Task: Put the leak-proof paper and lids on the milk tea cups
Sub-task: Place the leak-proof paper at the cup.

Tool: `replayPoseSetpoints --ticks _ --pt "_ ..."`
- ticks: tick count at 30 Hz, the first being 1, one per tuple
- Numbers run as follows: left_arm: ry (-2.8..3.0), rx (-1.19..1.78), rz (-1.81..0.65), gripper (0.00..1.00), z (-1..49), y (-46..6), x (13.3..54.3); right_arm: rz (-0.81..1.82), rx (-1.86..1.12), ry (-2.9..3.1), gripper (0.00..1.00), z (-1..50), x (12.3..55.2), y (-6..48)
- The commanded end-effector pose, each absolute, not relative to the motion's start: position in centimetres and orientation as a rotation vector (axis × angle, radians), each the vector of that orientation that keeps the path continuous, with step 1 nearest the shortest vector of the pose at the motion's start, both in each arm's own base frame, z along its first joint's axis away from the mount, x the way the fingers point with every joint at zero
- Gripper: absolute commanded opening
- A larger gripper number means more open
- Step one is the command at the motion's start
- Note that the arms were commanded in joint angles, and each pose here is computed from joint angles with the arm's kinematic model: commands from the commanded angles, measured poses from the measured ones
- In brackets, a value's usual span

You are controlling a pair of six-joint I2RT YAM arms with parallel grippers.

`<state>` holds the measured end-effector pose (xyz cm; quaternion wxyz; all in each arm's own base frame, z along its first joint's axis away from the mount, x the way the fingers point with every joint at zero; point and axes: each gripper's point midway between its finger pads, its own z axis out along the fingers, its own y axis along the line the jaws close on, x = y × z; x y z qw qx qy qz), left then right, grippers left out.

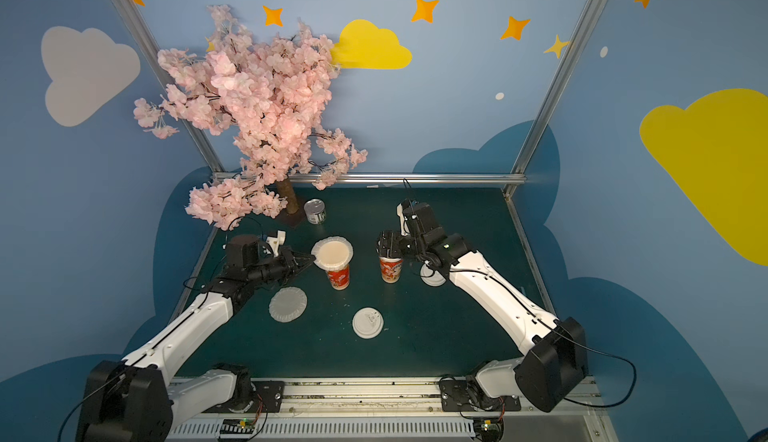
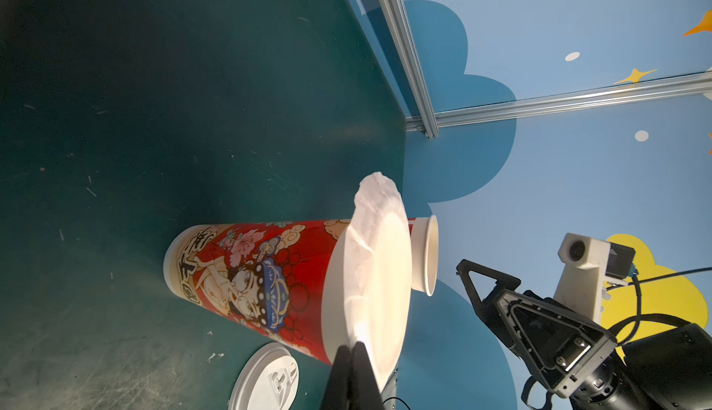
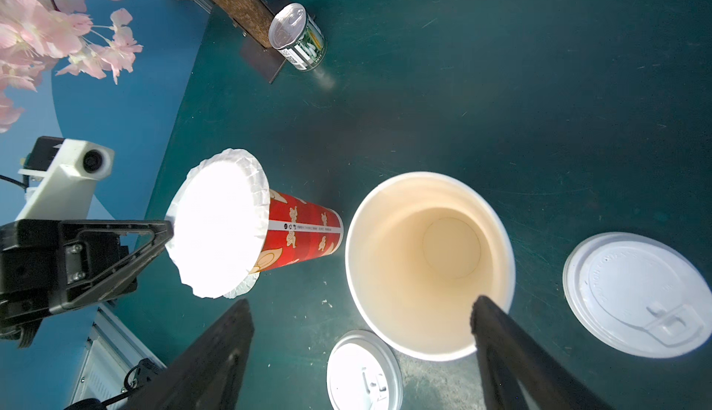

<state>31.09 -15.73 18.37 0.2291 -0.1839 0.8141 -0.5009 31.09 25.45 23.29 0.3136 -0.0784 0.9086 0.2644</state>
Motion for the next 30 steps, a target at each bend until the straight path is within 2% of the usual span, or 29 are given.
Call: replayPoseSetpoints --ticks 1,8,18,23,26,28,30 --pt "2.248 -0.487 -1.368 0.05 18.2 -15.6 30.9 0.699 -0.211 2.380 0.89 23.8 30.9 25.4" --pt "2.249 -0.476 -1.370 0.20 18.3 -15.7 30.8 0.703 -0.209 2.377 0.89 23.9 30.9 25.5" --pt "2.251 -0.481 -1.350 0.27 18.1 -15.4 30.3 0.704 -0.211 2.378 0.89 24.0 30.8 25.6" --pt "2.251 -0.482 -1.285 0.41 18.5 -14.7 30.2 0.694 -0.212 2.375 0.89 24.2 30.6 25.3" --pt "2.267 -0.507 -1.196 0.57 18.7 -13.6 30.2 0.674 -0.211 2.376 0.89 24.3 30.4 24.9" --pt "2.274 -0.511 -1.154 0.59 19.0 -13.0 30.1 0.663 -0.214 2.373 0.89 24.4 30.3 24.6" --pt "2.282 -0.521 -1.108 0.68 19.3 -12.2 30.0 0.649 -0.214 2.369 0.90 24.4 30.2 24.2"
